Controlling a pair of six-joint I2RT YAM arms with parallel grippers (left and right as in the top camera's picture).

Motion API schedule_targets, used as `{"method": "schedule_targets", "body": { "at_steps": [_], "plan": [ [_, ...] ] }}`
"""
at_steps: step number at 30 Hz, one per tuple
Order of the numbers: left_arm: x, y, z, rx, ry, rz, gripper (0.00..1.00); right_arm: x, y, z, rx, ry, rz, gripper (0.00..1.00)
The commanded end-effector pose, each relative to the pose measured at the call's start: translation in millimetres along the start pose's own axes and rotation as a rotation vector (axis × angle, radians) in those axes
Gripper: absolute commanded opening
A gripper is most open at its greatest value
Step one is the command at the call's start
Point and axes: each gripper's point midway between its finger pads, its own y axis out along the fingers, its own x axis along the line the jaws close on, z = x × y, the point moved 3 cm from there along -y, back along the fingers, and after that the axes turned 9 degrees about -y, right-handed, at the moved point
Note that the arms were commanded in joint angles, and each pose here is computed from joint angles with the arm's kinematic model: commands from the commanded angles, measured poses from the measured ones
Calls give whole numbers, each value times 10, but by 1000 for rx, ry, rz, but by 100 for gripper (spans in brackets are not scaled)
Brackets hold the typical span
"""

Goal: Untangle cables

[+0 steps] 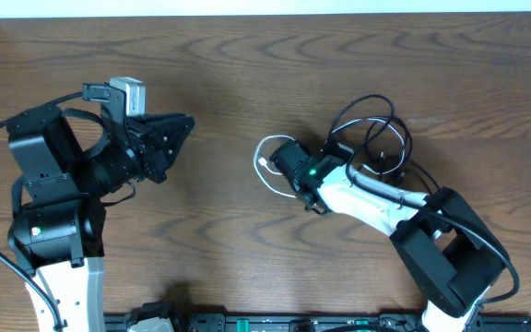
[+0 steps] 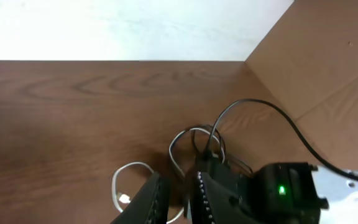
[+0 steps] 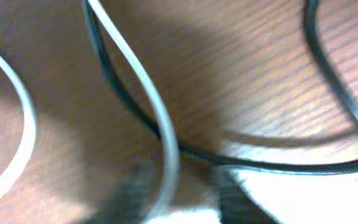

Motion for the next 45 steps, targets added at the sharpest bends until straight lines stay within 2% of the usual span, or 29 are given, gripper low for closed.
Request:
{"method": "schedule_targets", "body": {
  "at_steps": [1,3,6,10,11,13,23,29,36,45],
  "plan": [
    [-52,-13,-2,6,20,18,17,-35,87,-104,-14,0,14,1],
    [-50,-13,8,9,15,17,17,46,96,-142,-9,-40,-34,1],
    [-49,-13,15,12,18,17,17,301,55,-181,21,-211,-190,1],
    [-48,-13,16,13,17,17,17,495,-196,-355,11,-361,-318,1],
    [-48,-13,21,14,16,16,17,503,-257,-406,2,-369,-323,1],
    [-44,-13,34,20,9,15,24,511,-425,-548,-22,-390,-334,1],
    [78,62,160,88,-34,5,25,288,-1321,-1234,-97,-500,-319,1],
    [166,126,184,113,-38,3,25,103,-1798,-1454,-95,-569,-290,1],
    [291,226,213,146,-82,7,25,46,-2323,-1644,-161,-589,-320,1],
    [197,305,237,177,-92,166,25,-11,-2812,-1760,-233,-594,-374,1]
  ]
}}
